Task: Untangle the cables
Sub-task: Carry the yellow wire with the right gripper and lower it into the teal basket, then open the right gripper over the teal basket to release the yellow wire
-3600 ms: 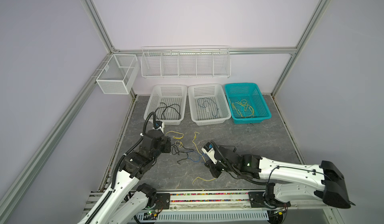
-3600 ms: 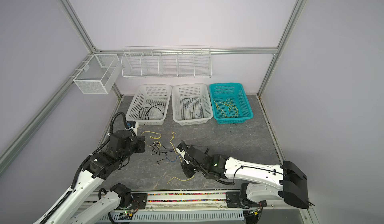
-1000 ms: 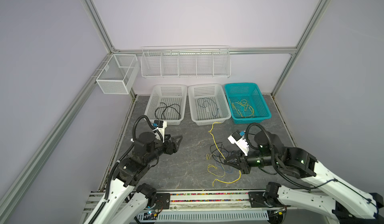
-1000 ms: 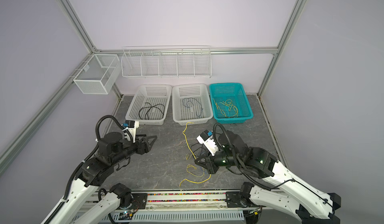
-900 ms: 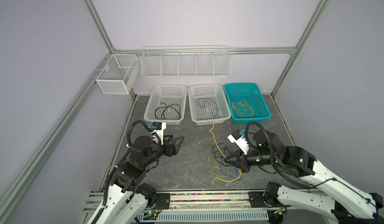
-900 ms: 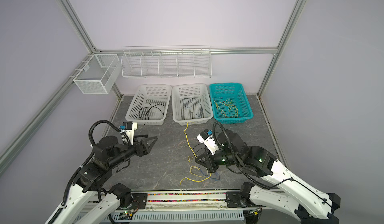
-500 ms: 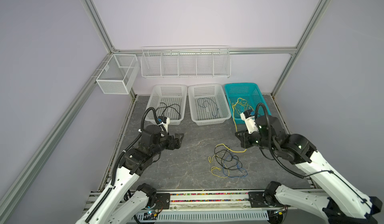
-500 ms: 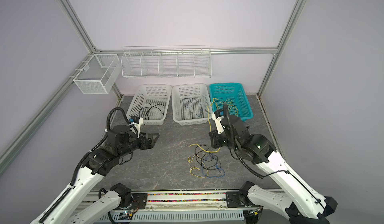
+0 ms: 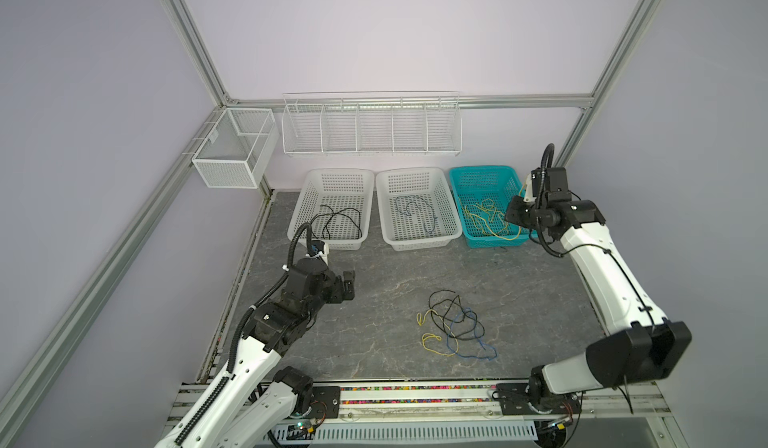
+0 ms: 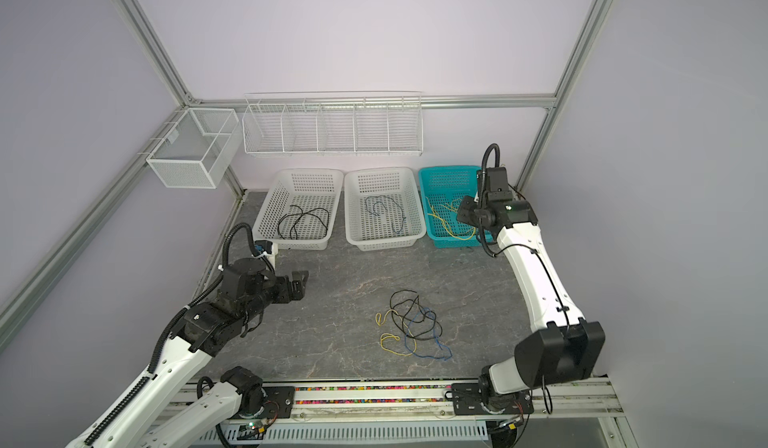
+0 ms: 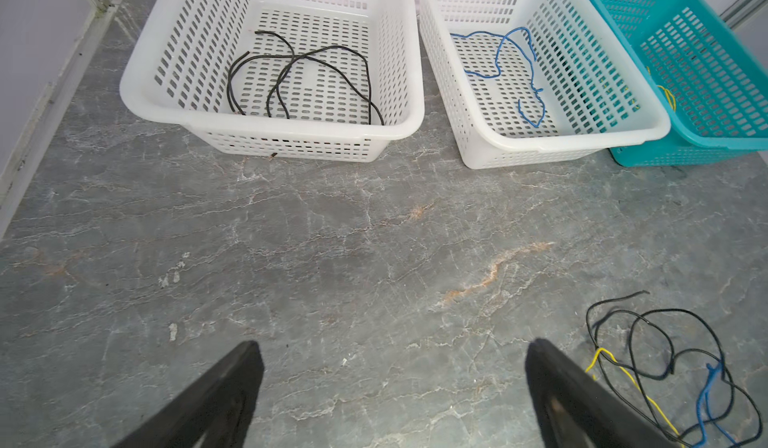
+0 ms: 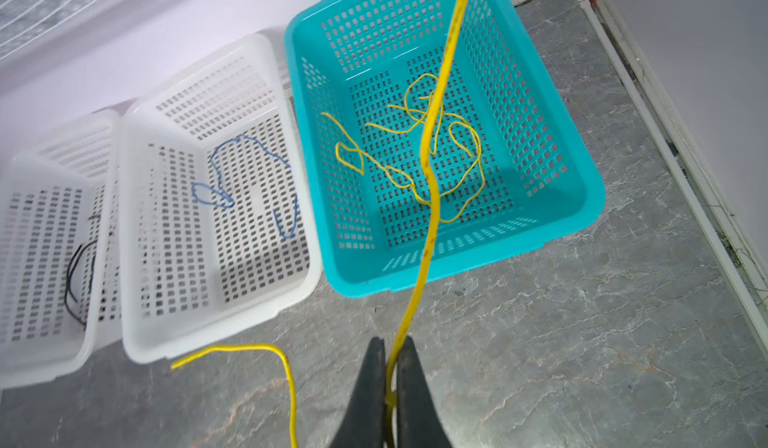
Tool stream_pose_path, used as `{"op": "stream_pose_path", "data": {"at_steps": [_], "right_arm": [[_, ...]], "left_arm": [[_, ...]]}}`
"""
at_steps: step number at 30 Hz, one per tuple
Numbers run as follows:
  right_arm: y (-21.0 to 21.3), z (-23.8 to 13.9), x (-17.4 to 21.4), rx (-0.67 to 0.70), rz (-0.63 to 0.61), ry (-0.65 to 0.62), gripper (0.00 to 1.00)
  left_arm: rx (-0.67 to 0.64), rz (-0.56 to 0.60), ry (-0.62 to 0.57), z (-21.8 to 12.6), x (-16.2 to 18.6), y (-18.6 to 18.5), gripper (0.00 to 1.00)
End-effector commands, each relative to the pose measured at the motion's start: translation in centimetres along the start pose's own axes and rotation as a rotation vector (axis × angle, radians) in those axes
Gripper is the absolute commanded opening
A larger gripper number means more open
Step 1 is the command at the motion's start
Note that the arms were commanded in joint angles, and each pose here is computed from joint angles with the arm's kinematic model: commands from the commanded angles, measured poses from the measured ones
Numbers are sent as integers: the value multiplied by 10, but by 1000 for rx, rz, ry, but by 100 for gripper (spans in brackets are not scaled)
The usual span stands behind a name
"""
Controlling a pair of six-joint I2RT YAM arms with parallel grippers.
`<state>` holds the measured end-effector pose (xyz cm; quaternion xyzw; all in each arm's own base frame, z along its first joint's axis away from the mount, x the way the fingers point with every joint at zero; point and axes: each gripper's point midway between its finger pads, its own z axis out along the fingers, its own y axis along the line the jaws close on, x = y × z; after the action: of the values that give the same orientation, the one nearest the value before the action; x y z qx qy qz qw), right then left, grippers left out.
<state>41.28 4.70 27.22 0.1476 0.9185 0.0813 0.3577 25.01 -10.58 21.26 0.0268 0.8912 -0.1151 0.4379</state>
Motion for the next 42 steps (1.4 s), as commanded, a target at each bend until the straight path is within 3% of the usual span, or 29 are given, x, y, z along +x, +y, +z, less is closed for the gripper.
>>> {"op": "stream_pose_path", "data": {"at_steps": [1,6,12,26,38,42], "right_arm": [[0,12,-22,5,54,-26,7],[-11,39,-46,74,51,-43,7],[-10,76,-55,99,14,42,7],[-2,129,-23,80,-50,178,9],[3,139,-11,101,-106,249,15],[3,135,-16,110,-110,248,24]], "left_arm": [[-47,-7,-14,2,0,9,100],[-39,-7,-17,2,0,8,100],[-41,-5,-18,3,0,8,100],[-43,0,-22,3,0,9,100],[-49,0,-24,2,0,10,100],[-49,0,-24,2,0,10,100]]}}
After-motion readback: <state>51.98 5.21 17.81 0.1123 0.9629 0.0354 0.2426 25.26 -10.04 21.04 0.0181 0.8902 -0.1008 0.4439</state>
